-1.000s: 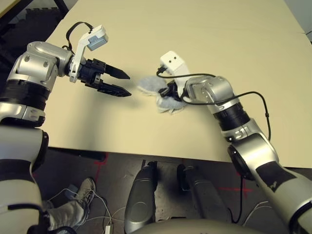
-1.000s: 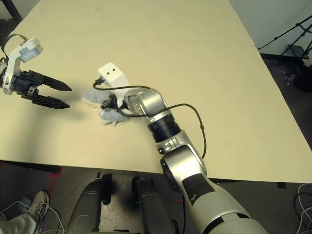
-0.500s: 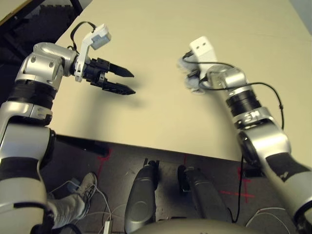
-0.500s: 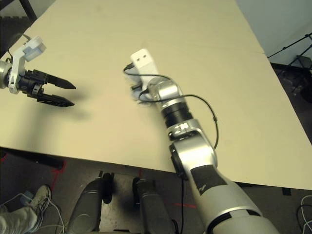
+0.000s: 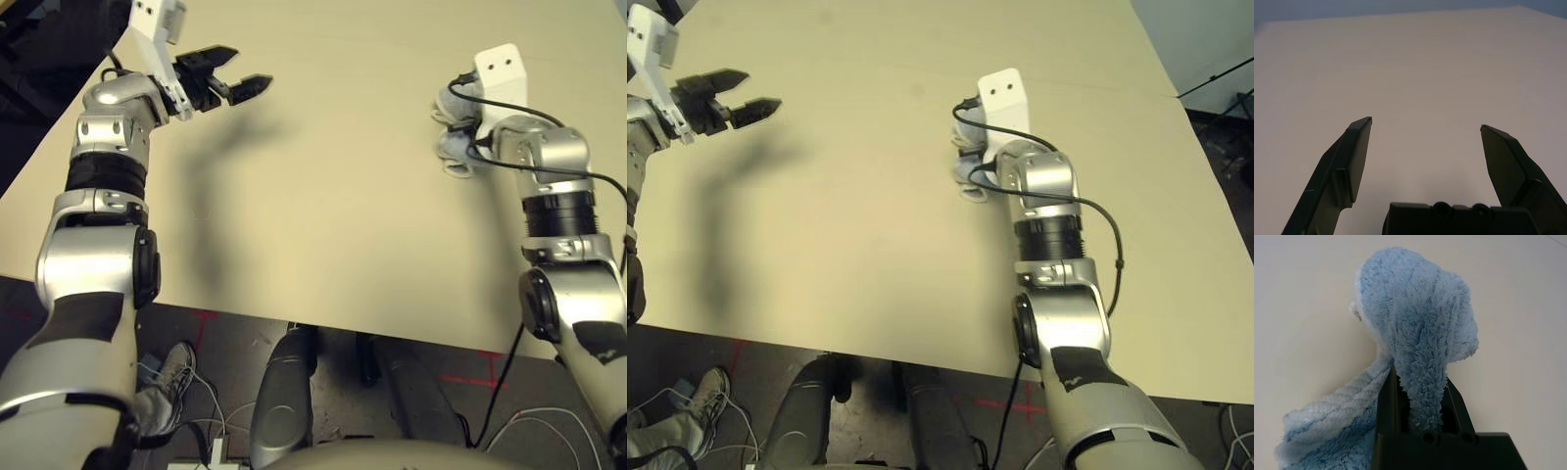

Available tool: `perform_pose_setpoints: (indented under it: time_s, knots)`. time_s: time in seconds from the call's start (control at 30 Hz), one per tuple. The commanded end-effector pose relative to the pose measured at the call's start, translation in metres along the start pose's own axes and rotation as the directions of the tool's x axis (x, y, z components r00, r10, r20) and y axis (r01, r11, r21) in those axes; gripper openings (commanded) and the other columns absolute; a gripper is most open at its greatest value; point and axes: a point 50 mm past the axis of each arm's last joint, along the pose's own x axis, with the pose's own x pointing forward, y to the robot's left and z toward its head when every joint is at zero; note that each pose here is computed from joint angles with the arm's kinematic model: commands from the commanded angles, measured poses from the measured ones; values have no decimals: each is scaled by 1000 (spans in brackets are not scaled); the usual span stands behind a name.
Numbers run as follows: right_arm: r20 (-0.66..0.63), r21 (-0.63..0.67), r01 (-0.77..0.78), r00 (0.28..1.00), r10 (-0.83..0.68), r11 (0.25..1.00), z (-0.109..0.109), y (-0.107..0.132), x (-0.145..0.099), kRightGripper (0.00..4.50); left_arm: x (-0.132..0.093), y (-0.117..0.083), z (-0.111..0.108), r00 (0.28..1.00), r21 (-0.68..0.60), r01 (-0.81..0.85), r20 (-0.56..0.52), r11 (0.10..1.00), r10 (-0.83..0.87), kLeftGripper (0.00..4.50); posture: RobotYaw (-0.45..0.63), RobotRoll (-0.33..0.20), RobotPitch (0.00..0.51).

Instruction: Wipe the water off the table with a rag.

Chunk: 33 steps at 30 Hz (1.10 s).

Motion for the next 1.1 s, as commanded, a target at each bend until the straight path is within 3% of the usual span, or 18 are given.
perform_pose_setpoints:
  time_s: [0.03,0.17,0.43,0.57,0.73,0.87,1.0,1.1]
  knots:
    - [-31,2,34,999,-34,999,-6,-20,-13,188,-13,3,-29,992,23,-119,-28,993,120,4500,102,0,293]
    - [-84,-8,66,994,-67,998,-16,-35,-20,188,-18,1,-42,986,3,-160,-39,987,160,4500,99,0,291]
    - [-168,46,35,985,-27,998,-45,-30,-11,188,-13,-4,-41,986,10,-164,-33,986,164,4500,99,0,291]
    - [-118,92,11,993,0,996,-55,-34,-6,1454,-12,-6,-41,985,-1,-173,-24,985,173,4500,115,0,295]
    - [147,232,-82,988,49,969,-41,-52,-16,3123,-11,-7,-41,982,-8,-186,-20,982,186,4500,132,0,300]
    - [365,248,-25,929,-69,969,-31,-92,-28,4427,-12,-2,-37,976,-6,-216,4,976,216,4500,134,0,308]
    - [497,269,62,846,-194,961,-39,-129,-25,4472,-15,0,-39,965,6,-262,17,965,262,4500,140,0,314]
    - [532,268,98,814,-232,958,-54,-144,-16,4472,-18,1,-44,958,5,-288,8,958,288,4500,146,0,311]
